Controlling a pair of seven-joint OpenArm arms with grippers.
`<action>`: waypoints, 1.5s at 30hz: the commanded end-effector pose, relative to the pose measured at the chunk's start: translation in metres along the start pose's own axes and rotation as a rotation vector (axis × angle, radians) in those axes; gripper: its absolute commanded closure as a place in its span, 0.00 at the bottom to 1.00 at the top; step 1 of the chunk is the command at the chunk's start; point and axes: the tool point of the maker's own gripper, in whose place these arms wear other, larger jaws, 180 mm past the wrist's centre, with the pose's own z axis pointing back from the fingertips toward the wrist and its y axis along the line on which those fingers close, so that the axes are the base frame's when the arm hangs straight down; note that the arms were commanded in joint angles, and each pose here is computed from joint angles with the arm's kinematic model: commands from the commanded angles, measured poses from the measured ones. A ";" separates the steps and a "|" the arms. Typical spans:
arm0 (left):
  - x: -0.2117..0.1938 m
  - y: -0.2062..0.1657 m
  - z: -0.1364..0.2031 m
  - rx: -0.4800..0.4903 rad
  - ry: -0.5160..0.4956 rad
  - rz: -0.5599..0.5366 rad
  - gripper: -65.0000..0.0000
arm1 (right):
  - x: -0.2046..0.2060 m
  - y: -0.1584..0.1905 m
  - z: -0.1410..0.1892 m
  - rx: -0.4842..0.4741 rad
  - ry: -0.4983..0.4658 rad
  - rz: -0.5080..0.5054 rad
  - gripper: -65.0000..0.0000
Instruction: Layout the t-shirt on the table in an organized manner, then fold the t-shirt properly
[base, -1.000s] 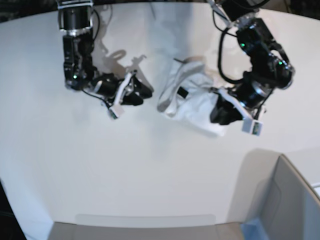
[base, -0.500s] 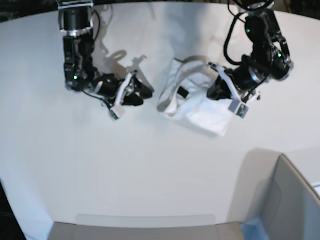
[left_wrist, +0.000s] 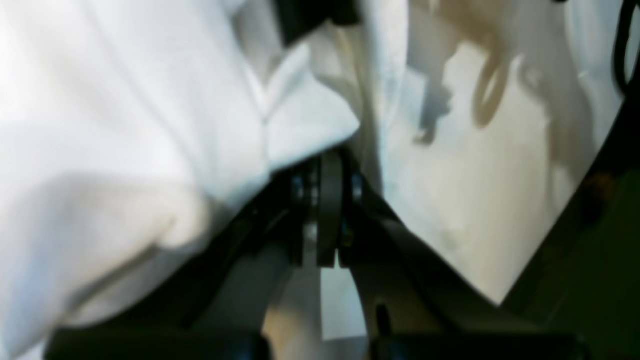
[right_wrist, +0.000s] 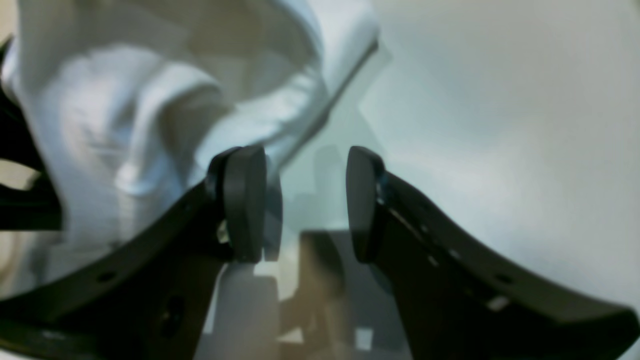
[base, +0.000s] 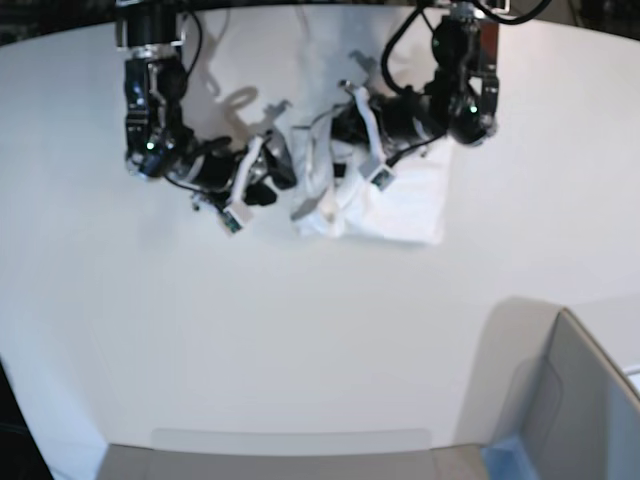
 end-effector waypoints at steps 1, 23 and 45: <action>0.024 0.000 0.004 0.001 -0.076 -0.004 0.95 | 0.021 0.003 0.005 0.012 -0.072 0.029 0.59; 0.166 0.001 0.064 -0.141 -0.566 0.125 0.95 | 0.048 -0.009 0.063 -0.154 -0.221 0.050 0.59; 0.110 0.148 0.107 0.148 -0.387 0.345 0.95 | 0.074 0.116 -0.003 0.200 -0.145 0.272 0.84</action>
